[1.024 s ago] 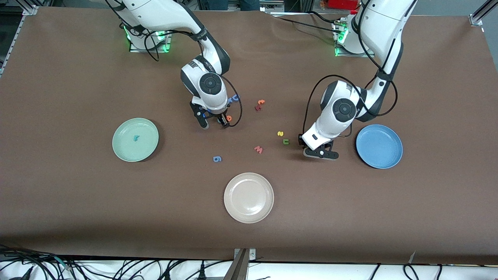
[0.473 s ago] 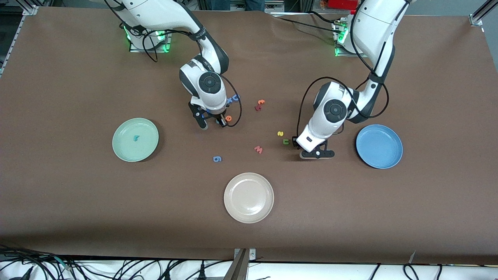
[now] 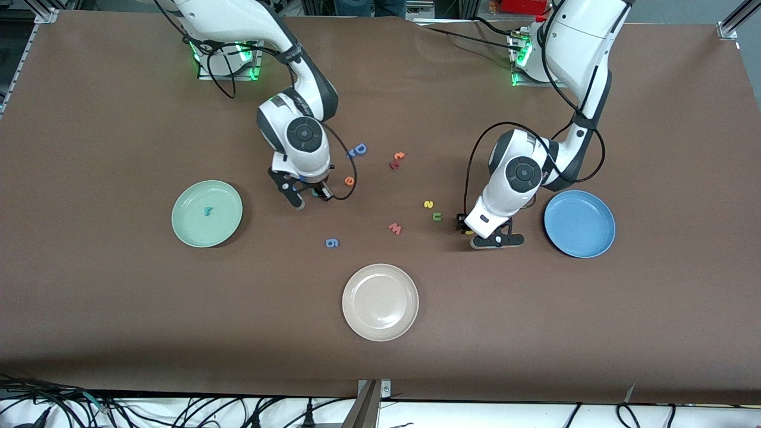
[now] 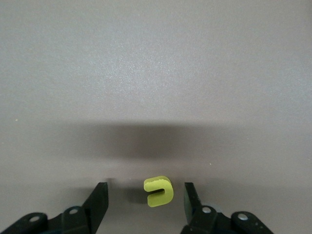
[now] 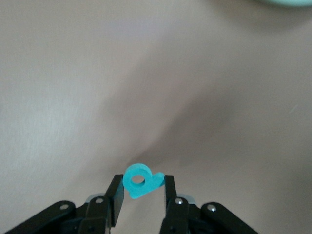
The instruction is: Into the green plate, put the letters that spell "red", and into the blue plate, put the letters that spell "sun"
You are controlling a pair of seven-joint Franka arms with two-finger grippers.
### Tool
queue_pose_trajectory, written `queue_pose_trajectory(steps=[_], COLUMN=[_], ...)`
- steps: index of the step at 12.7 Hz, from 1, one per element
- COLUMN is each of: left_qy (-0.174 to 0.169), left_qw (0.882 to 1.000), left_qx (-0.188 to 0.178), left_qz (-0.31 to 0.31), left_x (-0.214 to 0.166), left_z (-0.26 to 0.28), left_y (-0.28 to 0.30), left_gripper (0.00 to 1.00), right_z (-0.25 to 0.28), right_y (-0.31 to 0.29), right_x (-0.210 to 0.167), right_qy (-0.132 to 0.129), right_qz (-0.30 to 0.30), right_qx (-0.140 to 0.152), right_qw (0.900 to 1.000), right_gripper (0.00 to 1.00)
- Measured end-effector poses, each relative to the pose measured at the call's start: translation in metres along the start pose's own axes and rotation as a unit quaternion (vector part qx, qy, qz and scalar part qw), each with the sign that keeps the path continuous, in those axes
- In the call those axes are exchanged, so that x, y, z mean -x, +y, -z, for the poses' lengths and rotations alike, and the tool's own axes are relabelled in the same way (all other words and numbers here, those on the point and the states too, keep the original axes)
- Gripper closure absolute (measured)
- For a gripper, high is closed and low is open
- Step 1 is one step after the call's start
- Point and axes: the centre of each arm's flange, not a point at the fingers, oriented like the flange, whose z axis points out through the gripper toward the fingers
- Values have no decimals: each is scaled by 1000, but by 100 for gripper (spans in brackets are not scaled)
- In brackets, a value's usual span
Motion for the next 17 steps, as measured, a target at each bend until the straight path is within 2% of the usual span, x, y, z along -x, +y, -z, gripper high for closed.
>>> queue_pose_trajectory(steps=[3, 5, 7, 10, 13, 15, 16, 17], left_qy=[-8, -8, -8, -7, -7, -6, -6, -6], left_qw=[1000, 1000, 1000, 1000, 1000, 1000, 1000, 1000], left_qx=[-5, -5, -5, -5, -5, -3, -4, -4], left_qz=[2, 3, 3, 3, 2, -3, -12, -27], left_x=[3, 2, 2, 1, 1, 2, 2, 2], left_z=[-12, -13, -12, -12, -12, -9, -9, -9], left_y=[-2, -2, -3, -2, -2, 1, 1, 1], left_gripper=[31, 36, 40, 52, 59, 71, 72, 72], right_z=[15, 8, 4, -4, -37, -53, -54, -54], right_y=[25, 44, 61, 79, 93, 101, 101, 99], right_x=[-60, -100, -134, -168, -205, -218, -218, -215], right_qy=[4, -2, -8, -15, -15, -21, -22, -23], right_qz=[58, 98, 134, 174, 199, 204, 204, 206], right_qx=[40, 69, 85, 95, 89, 94, 95, 95], right_qw=[997, 993, 987, 980, 976, 974, 974, 974], right_gripper=[62, 62, 62, 62, 62, 61, 57, 44])
